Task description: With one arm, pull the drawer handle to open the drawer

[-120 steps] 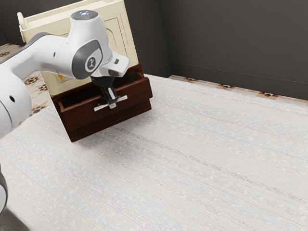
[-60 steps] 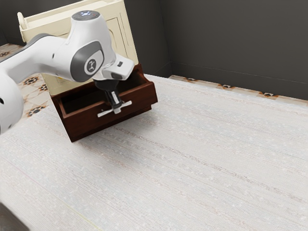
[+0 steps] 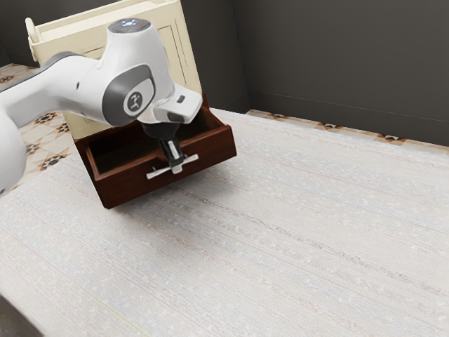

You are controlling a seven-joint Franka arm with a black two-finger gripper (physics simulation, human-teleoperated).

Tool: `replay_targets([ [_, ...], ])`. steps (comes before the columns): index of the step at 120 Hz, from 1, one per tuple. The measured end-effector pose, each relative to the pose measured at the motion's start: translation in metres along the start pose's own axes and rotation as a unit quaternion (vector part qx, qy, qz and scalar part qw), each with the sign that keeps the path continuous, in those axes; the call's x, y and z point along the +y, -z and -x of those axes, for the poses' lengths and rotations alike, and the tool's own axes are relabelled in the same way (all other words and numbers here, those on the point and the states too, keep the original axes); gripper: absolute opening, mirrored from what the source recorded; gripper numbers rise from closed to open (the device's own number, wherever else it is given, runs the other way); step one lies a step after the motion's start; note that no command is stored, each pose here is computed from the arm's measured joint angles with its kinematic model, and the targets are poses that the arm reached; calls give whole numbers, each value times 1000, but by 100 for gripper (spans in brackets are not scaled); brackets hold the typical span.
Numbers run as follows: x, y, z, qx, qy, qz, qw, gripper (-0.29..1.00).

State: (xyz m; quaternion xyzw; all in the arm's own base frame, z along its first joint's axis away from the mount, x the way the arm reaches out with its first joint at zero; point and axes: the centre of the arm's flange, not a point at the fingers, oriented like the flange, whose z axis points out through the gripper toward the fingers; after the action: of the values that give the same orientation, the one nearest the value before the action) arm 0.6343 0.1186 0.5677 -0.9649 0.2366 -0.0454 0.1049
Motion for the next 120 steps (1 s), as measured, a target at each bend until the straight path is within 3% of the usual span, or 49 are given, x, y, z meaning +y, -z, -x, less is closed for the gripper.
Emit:
replay_targets([
  [64, 22, 9, 1, 2, 3, 3, 1000, -5],
  [82, 26, 16, 2, 6, 6, 2, 1000, 6],
  [103, 37, 52, 7, 22, 8, -5, 1000, 38],
  [120, 22, 88, 7, 35, 25, -6, 999, 54],
])
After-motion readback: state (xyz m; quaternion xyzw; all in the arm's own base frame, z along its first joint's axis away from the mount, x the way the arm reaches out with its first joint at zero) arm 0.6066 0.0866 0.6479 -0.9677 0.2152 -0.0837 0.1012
